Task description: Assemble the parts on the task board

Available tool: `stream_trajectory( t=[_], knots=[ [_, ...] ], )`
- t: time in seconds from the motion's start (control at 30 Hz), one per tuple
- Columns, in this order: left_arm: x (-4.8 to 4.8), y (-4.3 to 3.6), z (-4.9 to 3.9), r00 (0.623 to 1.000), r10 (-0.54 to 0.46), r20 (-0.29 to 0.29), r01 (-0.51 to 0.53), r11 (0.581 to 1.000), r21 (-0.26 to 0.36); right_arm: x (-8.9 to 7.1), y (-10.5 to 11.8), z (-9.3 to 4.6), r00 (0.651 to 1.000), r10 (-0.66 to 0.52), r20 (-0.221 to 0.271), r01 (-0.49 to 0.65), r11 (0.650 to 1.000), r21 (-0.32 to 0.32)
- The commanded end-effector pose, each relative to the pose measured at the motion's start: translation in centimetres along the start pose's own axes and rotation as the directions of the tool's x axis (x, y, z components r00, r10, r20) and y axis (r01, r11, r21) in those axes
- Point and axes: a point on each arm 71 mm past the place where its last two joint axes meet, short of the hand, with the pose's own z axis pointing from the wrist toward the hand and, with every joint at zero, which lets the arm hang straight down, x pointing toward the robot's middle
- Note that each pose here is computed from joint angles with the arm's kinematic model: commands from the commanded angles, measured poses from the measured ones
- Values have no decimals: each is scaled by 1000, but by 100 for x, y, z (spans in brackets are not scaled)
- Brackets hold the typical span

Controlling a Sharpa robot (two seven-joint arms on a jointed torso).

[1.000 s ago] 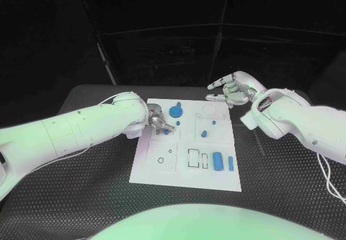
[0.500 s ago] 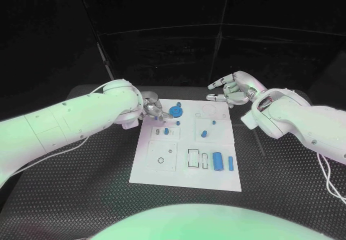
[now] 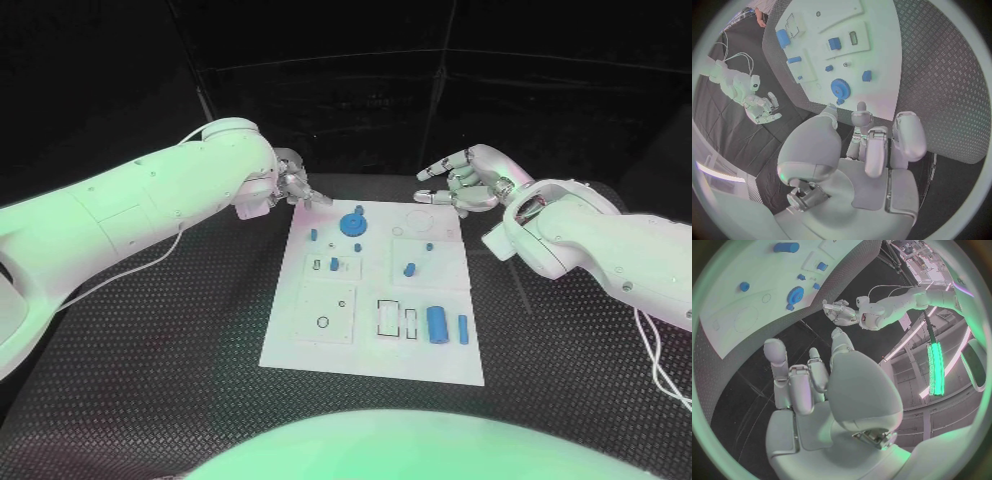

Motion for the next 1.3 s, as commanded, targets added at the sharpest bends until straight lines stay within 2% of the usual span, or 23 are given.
stream_trajectory(
  t=[0.03, 0.4, 0.83, 1.3],
  knots=[
    [-5, 13, 50, 999, 19, -37, -20, 1000, -10, 2, 21, 7, 1000, -3, -3, 2, 1000, -13],
    [97, 6, 187, 992, 58, -111, -64, 997, -51, 16, 29, 17, 1000, -1, -7, 1, 1000, -14],
    [193, -28, 237, 986, 77, -150, -87, 995, -55, 26, 34, 26, 1000, 0, -10, 0, 1000, -16],
    [254, 5, 275, 979, 90, -185, -105, 992, -72, 28, 34, 27, 1000, 0, -11, 0, 1000, -15]
  ],
)
